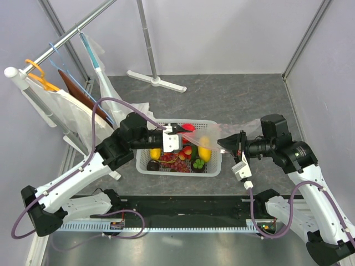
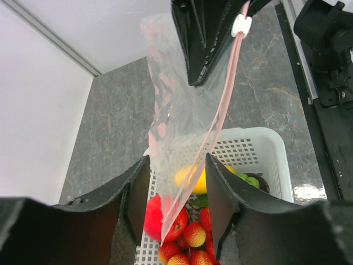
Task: Place the food in the zip-top bag and seal the zipper
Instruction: Open the zipper of the food storage bag.
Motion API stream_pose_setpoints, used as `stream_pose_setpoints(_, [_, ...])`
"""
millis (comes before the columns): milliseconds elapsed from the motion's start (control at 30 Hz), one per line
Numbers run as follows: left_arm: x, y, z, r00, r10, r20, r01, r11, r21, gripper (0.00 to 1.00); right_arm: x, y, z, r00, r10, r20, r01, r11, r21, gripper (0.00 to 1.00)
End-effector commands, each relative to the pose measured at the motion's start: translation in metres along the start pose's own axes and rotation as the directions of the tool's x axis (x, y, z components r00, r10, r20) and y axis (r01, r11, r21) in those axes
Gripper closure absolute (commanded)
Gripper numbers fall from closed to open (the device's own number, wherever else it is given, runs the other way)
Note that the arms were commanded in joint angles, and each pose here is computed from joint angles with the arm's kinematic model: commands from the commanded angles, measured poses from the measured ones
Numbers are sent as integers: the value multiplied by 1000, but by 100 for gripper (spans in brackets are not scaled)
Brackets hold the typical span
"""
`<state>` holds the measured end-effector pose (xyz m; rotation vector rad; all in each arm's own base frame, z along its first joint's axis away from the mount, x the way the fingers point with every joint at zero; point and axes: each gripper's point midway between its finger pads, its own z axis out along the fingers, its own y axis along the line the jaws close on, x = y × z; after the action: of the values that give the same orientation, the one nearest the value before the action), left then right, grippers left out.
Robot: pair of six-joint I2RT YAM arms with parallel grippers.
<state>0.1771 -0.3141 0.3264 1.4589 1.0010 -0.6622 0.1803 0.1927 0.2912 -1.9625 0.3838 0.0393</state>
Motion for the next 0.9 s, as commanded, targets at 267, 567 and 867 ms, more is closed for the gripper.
stream_pose_setpoints(267, [11, -14, 15, 991, 130, 13, -130, 990, 49, 58, -21, -8, -3, 992, -108, 69, 106, 994, 33, 100])
stream_pose_setpoints(567, [19, -11, 23, 991, 137, -6, -136, 989, 52, 61, -23, -7, -2, 989, -128, 77, 126, 992, 31, 100])
stream_pose_setpoints(867, [31, -11, 30, 989, 144, -30, -142, 988, 65, 62, -27, -5, -3, 985, -150, 88, 148, 988, 32, 100])
